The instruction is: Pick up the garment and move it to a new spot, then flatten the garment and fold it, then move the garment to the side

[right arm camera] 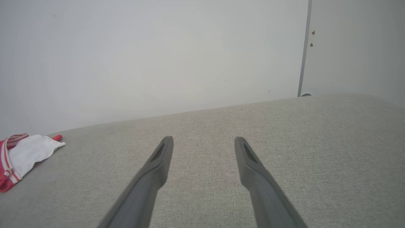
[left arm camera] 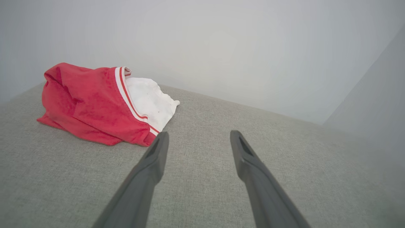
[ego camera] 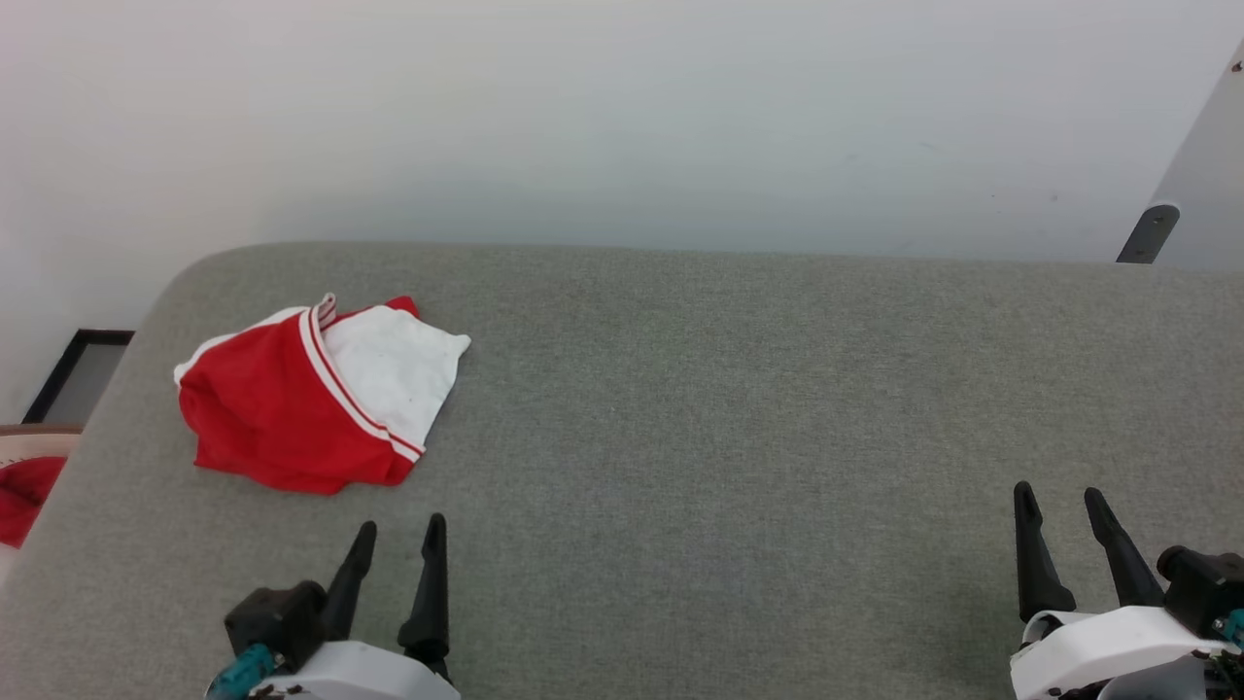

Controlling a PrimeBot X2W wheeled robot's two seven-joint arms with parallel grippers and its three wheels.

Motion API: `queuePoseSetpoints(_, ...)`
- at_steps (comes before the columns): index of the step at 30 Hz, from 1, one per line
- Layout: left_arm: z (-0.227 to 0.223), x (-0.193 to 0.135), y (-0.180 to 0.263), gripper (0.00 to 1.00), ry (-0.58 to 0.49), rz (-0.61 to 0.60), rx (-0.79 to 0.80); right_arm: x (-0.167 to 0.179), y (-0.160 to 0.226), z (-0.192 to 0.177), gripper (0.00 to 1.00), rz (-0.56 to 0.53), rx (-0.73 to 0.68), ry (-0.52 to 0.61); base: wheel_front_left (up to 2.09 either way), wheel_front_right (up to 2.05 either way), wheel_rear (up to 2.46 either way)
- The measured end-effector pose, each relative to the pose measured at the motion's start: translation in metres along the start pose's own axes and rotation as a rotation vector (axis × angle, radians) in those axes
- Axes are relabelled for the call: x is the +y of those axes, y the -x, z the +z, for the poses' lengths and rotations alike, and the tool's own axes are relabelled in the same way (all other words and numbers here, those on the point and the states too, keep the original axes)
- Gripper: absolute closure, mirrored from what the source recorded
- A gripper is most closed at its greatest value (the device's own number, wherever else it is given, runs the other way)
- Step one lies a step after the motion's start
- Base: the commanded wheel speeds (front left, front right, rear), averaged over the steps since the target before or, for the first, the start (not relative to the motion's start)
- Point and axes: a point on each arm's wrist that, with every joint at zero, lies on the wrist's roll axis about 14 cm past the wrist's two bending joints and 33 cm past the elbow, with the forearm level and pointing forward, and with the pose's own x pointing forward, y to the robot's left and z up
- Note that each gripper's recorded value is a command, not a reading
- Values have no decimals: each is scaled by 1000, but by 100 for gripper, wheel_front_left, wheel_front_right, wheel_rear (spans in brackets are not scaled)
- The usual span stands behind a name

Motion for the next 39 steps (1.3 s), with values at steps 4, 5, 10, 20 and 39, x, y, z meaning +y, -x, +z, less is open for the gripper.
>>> queuePoseSetpoints(4,-3,-1,1,0,-28,-9,5,0,1,0,0,-2,-3,28,0,0,0)
queuePoseSetpoints(5,-3,-1,1,0,-34,-11,3,0,1,-1,0,-1,-2,36,0,0,0)
queuePoseSetpoints(10,-4,-3,3,0,-74,-21,0,-1,2,0,0,-1,-8,73,0,0,0)
queuePoseSetpoints(20,-3,-4,5,0,-111,-30,-15,-2,2,-2,0,-9,-15,73,0,0,0)
queuePoseSetpoints(39,-3,-2,10,0,-210,-39,-31,4,3,0,0,25,-33,177,0,0,0)
